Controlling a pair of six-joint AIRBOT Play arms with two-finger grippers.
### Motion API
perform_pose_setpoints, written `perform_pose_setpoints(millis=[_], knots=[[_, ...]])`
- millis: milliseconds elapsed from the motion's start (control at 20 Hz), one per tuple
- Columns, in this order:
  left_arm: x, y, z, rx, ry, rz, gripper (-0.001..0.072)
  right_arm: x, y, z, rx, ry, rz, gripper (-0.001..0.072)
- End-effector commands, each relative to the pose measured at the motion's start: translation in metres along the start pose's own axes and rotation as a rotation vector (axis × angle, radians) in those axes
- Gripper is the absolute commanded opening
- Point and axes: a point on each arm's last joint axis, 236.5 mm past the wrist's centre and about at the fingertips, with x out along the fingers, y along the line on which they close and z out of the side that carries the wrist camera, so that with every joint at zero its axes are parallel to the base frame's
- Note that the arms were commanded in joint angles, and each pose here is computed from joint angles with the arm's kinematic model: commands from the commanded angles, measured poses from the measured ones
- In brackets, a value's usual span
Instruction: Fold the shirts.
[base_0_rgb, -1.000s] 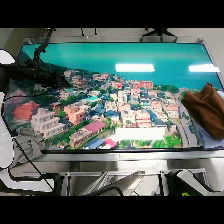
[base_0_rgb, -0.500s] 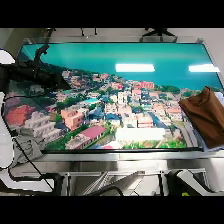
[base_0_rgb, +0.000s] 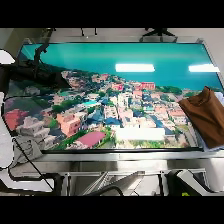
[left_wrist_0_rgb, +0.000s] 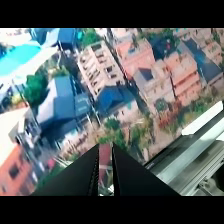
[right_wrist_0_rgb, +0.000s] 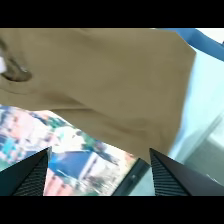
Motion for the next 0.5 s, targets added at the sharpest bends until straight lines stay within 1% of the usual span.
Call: perform_pose_setpoints(millis=[0,50,100,150,200,300,350,450], knots=[[-0.006,0.006,0.002,0.001,-0.018,0.005,0.0099,-0.016,0.036,0.009,-0.013,-0.041,0.130,0.0690],[-0.009,0.009,0.002,-0.005,-0.025,0.009,0.0034,-0.018,0.048,0.008,-0.022,-0.043,0.177,0.0665],[-0.015,0.011,0.003,-0.004,-0.039,0.016,0.0006,-0.022,0.062,0.006,-0.029,-0.040,0.237,0.0419],[-0.022,0.011,0.004,-0.005,-0.054,0.023,0.0006,-0.028,0.080,0.001,-0.043,-0.040,0.301,0.0135],[-0.031,0.007,0.004,-0.007,-0.074,0.032,0.0006,-0.033,0.095,-0.003,-0.067,-0.042,0.343,0.0085],[-0.045,-0.007,0.001,0.007,-0.110,0.044,0.0006,-0.040,0.127,-0.022,-0.158,-0.037,0.387,0.0067],[-0.049,-0.015,-0.005,0.011,-0.129,0.051,0.0005,-0.043,0.143,-0.037,-0.217,-0.021,0.407,0.0018],[-0.050,-0.030,-0.029,0.007,-0.135,0.051,0.0006,-0.045,0.177,-0.080,-0.363,0.026,0.457,0.0018]])
